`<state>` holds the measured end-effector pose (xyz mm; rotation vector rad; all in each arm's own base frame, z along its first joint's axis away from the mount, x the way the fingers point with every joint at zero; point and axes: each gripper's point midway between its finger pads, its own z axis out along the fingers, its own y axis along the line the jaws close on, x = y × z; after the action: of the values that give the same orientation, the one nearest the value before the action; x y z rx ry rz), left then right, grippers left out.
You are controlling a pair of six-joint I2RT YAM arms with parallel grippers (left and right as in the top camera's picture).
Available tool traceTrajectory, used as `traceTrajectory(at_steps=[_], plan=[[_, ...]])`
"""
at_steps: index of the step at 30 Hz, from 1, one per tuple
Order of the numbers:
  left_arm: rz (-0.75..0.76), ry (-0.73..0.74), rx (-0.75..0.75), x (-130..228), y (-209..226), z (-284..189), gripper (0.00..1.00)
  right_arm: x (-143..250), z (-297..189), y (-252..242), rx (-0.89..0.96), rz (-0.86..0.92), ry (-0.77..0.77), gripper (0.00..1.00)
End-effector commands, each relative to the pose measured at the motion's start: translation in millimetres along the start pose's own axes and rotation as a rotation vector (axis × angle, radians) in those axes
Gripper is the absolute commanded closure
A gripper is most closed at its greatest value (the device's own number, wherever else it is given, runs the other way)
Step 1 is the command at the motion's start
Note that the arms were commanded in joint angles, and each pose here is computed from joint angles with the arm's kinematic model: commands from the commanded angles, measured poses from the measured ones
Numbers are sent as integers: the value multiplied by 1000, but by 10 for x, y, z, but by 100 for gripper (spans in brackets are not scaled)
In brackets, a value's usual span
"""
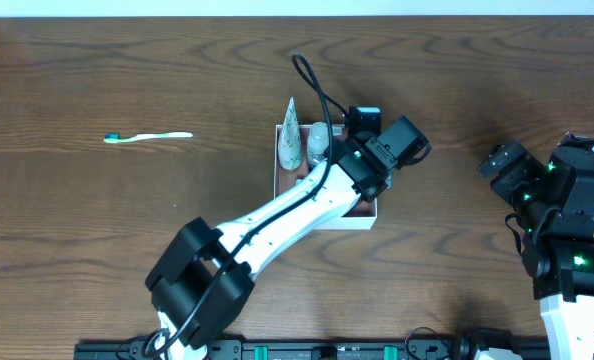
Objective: Pack container
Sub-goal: 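Lower the razor into the box beside the toothpaste and release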
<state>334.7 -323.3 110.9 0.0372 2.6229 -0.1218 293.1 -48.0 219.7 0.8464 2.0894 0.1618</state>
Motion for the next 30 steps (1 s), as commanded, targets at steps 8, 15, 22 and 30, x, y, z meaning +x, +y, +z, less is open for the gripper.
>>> traceTrajectory(at_steps=[8, 15, 22, 30], plan=[[-7, 55, 8, 139, -14, 96, 94, -30, -6, -25, 10, 12, -9, 1], [-6, 62, 16, 155, -29, 95, 84, -30, -6, -25, 10, 12, -9, 1], [-6, 63, 16, 155, -30, 95, 83, -30, -6, -25, 10, 12, -9, 1], [43, 38, 41, 71, -86, 37, 79, -30, -6, -25, 10, 12, -9, 1]])
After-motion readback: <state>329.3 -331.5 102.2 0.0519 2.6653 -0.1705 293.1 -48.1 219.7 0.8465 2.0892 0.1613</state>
